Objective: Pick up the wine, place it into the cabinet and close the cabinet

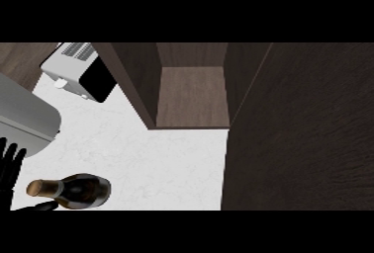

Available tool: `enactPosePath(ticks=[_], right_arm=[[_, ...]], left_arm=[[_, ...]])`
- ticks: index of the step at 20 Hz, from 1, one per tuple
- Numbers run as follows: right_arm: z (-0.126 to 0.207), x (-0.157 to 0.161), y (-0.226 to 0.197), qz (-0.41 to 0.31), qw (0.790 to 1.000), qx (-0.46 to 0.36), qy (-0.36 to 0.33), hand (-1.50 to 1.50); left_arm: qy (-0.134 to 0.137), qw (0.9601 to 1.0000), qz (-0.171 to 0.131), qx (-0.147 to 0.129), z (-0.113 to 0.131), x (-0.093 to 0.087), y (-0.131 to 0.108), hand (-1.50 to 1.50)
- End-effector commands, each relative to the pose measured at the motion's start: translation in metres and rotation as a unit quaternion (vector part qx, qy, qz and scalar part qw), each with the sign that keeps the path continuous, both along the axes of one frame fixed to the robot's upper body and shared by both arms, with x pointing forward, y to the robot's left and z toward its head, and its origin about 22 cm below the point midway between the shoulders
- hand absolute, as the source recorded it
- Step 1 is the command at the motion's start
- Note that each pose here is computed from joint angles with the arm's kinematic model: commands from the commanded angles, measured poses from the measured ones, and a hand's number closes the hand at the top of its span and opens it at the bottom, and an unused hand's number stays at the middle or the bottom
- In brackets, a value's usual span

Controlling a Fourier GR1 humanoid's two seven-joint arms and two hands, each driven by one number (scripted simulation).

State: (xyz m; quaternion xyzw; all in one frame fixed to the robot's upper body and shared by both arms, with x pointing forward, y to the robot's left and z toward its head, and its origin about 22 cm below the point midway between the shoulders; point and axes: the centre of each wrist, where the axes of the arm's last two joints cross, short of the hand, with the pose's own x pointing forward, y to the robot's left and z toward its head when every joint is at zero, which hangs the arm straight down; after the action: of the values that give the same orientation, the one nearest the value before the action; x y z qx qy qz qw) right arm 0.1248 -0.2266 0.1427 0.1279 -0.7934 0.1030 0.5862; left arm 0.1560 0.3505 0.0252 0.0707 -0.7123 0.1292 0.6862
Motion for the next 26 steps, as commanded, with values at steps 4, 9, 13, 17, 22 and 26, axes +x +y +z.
enactPosePath(ticks=[4, 9, 13, 17, 22, 26], right_arm=[[0.027, -0.03, 0.001, 0.034, 0.998, 0.043, -0.008, -1.5], [0.027, -0.029, 0.001, 0.032, 0.999, 0.037, -0.015, -1.5], [0.038, -0.035, -0.007, 0.036, 0.998, 0.036, -0.024, -1.5], [0.024, -0.032, 0.002, 0.026, 0.998, 0.045, -0.025, -1.5], [0.025, -0.017, -0.005, 0.032, 0.999, 0.034, -0.019, -1.5], [0.029, -0.032, -0.004, 0.027, 0.999, 0.038, -0.025, -1.5]], left_arm=[[0.031, 0.9993, -0.018, -0.013, -0.056, -0.011, 0.018, -1.5], [0.03, 0.9969, -0.053, -0.05, -0.08, 0.014, 0.014, -1.5], [0.034, 0.9945, -0.071, -0.069, -0.1, 0.0, 0.011, -1.5], [0.039, 0.9925, -0.079, -0.084, -0.11, 0.001, 0.011, -1.5], [0.039, 0.9882, -0.093, -0.115, -0.138, -0.021, 0.001, -1.5], [0.038, 0.9867, -0.091, -0.129, -0.159, -0.003, 0.01, -1.5]])
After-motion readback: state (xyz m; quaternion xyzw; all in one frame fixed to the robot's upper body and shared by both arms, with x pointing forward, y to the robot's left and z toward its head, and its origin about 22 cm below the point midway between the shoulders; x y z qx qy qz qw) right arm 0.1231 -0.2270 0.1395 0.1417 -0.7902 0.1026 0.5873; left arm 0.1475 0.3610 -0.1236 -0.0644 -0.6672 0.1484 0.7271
